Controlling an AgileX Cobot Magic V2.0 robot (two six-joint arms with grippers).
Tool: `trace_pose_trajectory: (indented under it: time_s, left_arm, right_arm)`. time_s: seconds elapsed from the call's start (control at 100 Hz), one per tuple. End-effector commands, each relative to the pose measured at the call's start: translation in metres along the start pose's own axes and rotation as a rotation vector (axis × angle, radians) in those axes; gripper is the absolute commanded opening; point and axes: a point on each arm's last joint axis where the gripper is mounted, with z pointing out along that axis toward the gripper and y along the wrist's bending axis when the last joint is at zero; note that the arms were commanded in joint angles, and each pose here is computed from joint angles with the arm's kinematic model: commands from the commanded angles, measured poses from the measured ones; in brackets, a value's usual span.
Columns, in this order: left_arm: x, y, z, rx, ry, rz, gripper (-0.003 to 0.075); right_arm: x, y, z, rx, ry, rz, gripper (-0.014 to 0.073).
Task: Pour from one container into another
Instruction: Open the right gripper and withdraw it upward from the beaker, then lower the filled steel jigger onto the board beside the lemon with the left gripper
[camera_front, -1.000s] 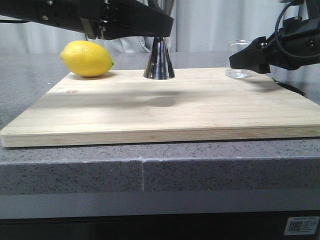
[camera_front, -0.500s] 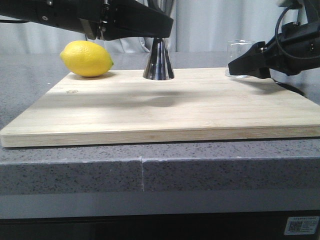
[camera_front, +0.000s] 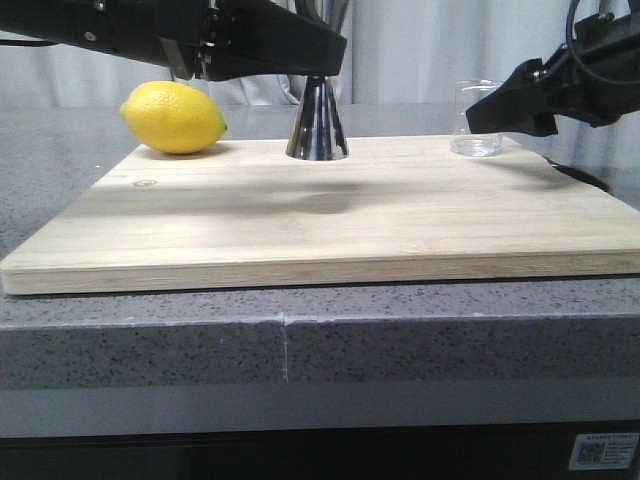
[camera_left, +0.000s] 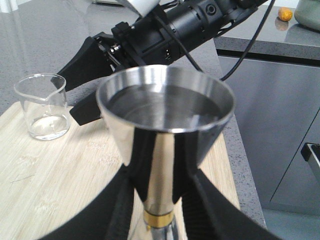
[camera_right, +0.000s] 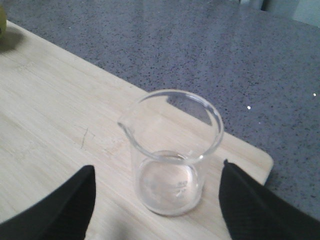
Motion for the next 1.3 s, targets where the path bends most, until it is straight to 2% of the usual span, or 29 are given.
trace_pose_trajectory:
  time_s: [0.0,0.33,0.51,0.91,1.29]
  left_arm:
    - [-0.03,-0.007,-0.004,0.015,-0.11,0.04,0.0189]
    - [-0.029,-0.005,-0.005,0.008,-0.109,0.039,0.0189]
    - [-0.028,-0.001,-0.01,-0.012,-0.109,0.036,0.0189]
    - [-0.025,0.012,-0.032,-0.079,-0.112,0.032,0.0189]
    - [-0.022,0.02,-0.05,-0.121,-0.121,0.028,0.0189]
  right_arm:
    - [-0.026,0.001,-0.013,0.005,-0.077,-0.022,0.0474]
    - [-0.04,0.009,-0.03,-0.006,-0.021,-0.043,0.0474]
    - [-0.056,0.014,-0.047,0.03,-0.03,-0.059,0.0474]
    - [-0.115,0.043,-0.114,0.122,-0.208,-0.222,0.0474]
    - [-0.134,0.058,-0.142,0.169,-0.283,-0.279,0.0474]
